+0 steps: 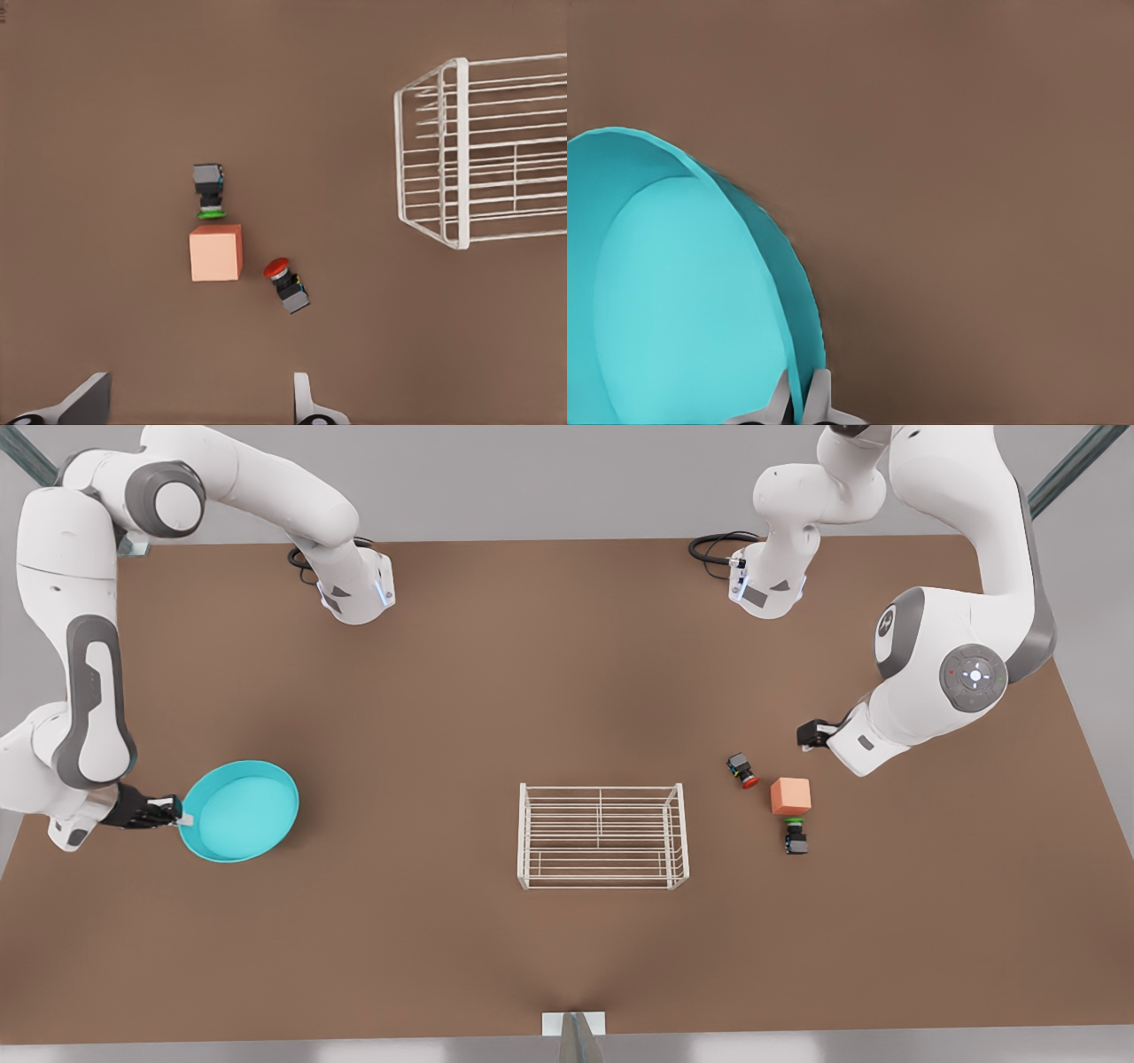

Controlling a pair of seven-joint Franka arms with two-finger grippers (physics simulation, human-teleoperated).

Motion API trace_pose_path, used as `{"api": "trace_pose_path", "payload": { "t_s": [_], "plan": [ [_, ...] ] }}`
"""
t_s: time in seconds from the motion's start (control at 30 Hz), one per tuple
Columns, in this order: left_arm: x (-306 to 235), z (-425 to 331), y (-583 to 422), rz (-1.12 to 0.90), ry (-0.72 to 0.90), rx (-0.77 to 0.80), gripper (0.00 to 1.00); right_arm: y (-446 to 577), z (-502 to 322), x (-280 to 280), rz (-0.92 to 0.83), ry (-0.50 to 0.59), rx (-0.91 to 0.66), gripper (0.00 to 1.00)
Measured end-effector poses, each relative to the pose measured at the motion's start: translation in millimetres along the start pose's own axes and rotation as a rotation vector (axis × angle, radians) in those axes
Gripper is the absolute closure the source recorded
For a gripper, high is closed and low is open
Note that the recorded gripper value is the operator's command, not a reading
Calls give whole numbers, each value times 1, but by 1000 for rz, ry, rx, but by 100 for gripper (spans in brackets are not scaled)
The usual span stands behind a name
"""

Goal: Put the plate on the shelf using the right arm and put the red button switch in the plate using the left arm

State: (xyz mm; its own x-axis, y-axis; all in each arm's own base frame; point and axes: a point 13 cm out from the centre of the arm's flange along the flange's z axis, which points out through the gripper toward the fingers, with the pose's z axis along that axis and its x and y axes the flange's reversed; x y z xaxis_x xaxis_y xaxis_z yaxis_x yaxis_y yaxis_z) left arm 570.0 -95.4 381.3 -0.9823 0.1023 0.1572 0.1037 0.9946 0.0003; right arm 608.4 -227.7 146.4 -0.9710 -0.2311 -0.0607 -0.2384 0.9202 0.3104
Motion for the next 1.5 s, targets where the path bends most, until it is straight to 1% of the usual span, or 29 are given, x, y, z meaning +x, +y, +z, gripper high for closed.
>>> {"api": "trace_pose_path", "payload": {
  "t_s": [0.2, 0.43, 0.5, 0.57, 0.63, 0.7, 0.77, 0.83, 0.87, 0.93, 1.07, 1.17, 1.4, 1.5],
  "plan": [
    [2, 4, -13, -38, 16, -2, 0, 73, -22, -38, -67, -33, -76, 86],
    [5, 15, -41, -91, 33, -11, 0, 174, -27, -79, -147, -27, -143, 85],
    [13, 38, -57, -109, 64, -23, 0, 204, -27, -88, -165, -19, -149, 85],
    [22, 63, -100, -118, 68, -18, 0, 233, -26, -96, -180, -9, -152, 85],
    [24, 90, -117, -178, 68, -17, 0, 264, -25, -105, -195, -1, -154, 85],
    [30, 128, -77, -303, 88, -29, 0, 297, -24, -114, -206, 2, -165, 84],
    [26, 156, -28, -446, 100, -6, 0, 329, -22, -122, -214, 7, -170, 84],
    [27, 200, -10, -538, 119, 16, 0, 365, -19, -132, -228, 12, -173, 84],
    [25, 214, -23, -543, 111, 20, 0, 383, -18, -136, -235, 14, -174, 84],
    [38, 246, -50, -535, 101, 12, 0, 419, -15, -143, -244, 18, -172, 84],
    [49, 278, -49, -574, 39, 8, 0, 477, 1, -155, -235, 27, -167, 84],
    [41, 288, -49, -602, -11, 22, 0, 515, 18, -169, -218, 27, -151, 84],
    [29, 315, -51, -640, -65, 35, 0, 590, 50, -200, -152, 2, -138, 84],
    [28, 324, -51, -652, -78, 38, 0, 616, 70, -201, -120, 8, -129, 84]
  ]
}}
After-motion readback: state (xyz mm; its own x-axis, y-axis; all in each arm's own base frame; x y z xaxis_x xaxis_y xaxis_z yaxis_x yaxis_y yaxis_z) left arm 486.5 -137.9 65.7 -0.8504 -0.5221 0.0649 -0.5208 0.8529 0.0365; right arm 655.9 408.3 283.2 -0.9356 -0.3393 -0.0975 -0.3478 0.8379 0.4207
